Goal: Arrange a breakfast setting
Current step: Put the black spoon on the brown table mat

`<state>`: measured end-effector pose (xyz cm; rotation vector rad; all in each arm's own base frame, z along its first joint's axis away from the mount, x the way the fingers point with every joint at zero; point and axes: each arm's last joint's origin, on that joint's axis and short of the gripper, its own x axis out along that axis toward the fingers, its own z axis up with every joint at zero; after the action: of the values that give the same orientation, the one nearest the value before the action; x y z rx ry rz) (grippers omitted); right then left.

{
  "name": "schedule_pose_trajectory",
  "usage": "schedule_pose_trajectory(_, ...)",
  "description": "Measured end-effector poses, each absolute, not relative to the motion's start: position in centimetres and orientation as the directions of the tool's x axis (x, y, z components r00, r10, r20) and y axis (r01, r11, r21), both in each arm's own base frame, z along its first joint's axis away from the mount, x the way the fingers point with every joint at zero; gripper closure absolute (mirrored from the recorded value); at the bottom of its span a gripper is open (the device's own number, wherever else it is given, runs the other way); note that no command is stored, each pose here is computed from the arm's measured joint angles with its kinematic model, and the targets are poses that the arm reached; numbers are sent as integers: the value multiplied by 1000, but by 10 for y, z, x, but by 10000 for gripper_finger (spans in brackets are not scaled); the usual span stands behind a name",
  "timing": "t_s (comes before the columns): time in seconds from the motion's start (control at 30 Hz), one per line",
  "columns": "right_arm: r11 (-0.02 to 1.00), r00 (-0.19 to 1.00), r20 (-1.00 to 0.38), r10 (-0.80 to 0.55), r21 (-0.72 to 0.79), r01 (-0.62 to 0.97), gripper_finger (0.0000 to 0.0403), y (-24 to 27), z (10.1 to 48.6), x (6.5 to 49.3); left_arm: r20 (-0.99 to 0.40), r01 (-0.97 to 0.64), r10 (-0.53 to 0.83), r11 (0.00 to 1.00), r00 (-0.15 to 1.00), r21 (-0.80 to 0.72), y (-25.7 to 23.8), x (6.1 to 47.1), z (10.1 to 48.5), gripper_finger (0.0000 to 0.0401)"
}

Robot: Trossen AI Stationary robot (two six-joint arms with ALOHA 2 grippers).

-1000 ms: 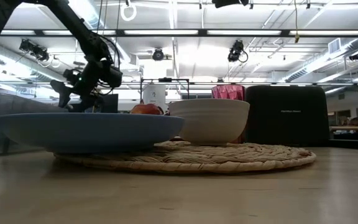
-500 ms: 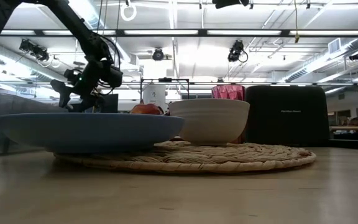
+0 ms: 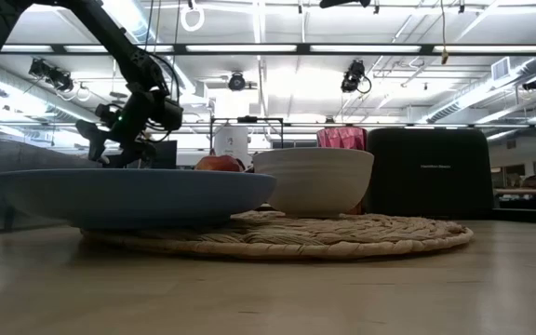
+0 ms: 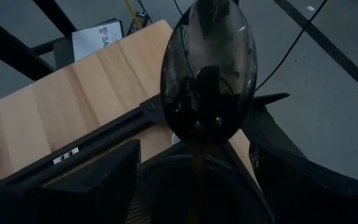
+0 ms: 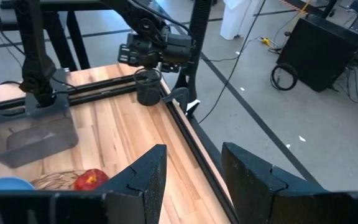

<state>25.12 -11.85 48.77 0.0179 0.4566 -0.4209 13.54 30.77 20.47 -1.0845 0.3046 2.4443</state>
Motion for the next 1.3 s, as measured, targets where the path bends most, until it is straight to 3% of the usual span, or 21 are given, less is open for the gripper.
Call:
schedule_pose_trajectory(0.57, 919, 835, -394, -385, -81, 386, 241, -115, 491, 254, -806, -557, 279, -828, -522, 74, 309, 139, 200, 151)
schedule_pose_trajectory(1.3, 915, 840, -368, -399, -103, 389, 241, -119, 494, 254, -761, -497, 318, -867, -566, 7, 313, 136, 201, 152)
